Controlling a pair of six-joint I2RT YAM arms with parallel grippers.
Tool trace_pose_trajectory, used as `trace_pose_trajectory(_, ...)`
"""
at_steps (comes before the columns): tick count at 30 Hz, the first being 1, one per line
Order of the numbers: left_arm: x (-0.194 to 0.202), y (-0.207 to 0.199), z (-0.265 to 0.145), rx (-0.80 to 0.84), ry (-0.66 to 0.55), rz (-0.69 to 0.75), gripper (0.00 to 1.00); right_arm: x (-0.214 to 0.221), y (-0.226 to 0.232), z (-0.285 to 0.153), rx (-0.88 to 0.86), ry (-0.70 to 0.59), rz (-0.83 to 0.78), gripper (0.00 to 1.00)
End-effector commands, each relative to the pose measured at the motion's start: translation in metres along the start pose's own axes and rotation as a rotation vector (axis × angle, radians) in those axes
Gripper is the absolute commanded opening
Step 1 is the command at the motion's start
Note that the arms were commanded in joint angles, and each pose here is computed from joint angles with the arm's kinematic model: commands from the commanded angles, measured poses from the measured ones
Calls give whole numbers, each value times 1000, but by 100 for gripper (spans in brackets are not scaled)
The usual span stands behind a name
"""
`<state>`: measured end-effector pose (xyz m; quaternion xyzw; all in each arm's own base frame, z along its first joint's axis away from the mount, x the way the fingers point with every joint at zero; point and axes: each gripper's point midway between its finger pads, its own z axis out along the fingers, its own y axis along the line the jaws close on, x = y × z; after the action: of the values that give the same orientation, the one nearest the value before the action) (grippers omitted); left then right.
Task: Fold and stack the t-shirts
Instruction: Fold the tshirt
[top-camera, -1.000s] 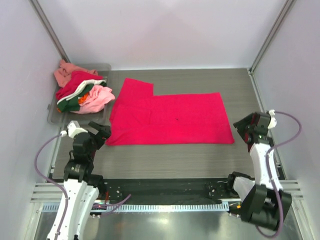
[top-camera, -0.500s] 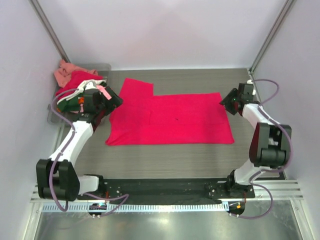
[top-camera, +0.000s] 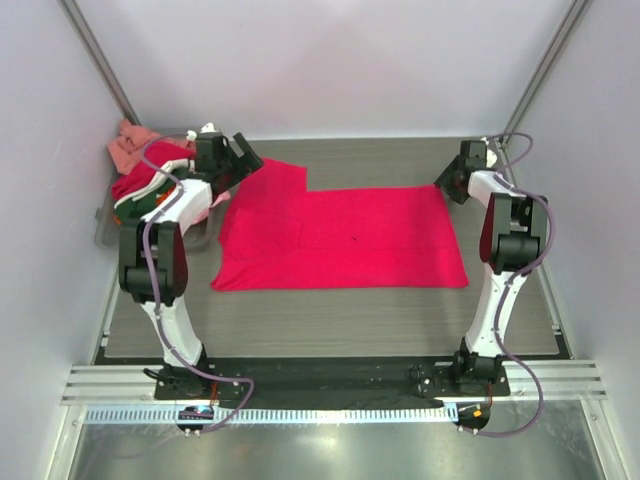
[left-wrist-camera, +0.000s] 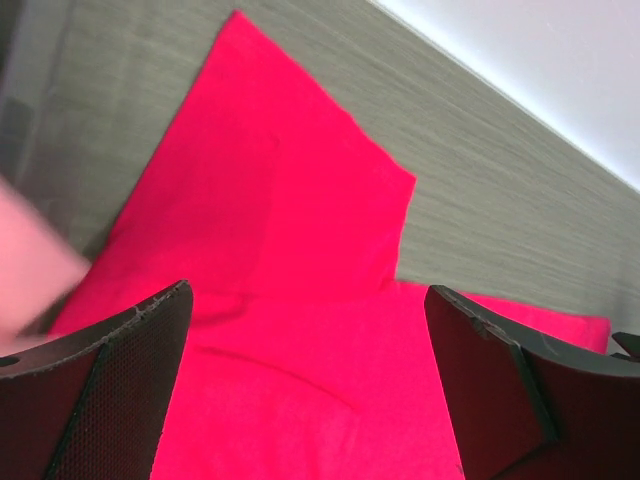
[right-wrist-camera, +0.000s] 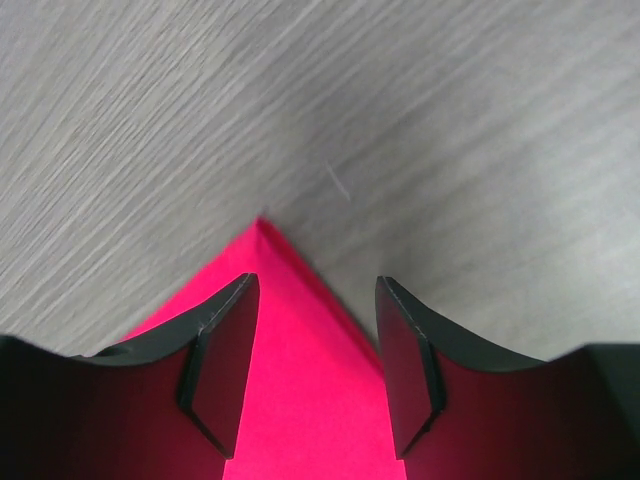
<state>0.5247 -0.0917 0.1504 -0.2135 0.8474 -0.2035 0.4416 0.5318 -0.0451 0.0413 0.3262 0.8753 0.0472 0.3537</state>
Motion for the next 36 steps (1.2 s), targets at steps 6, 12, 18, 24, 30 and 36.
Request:
trace_pose_trajectory(6, -30, -32, 43, 70, -50, 38, 97, -4, 29, 39, -73, 31, -18, 50)
trace_pose_trajectory(12, -27, -20, 61, 20, -36, 62, 97, 3, 33, 40, -73, 47, -40, 47)
trace_pose_trajectory(18, -32, -13, 69, -27, -40, 86, 97, 11, 28, 27, -17, 38, -100, 42)
trace_pose_trajectory(24, -36, -16, 75, -22, -42, 83, 97, 21, 21, 23, 43, 38, -147, 38)
trace_pose_trajectory(30, -37, -15, 81, -35, -30, 99, 97, 18, 6, 21, 124, 14, -146, 38)
trace_pose_trajectory(36, -38, -15, 81, -37, -33, 101, 97, 7, 0, 19, 180, -14, -147, 46)
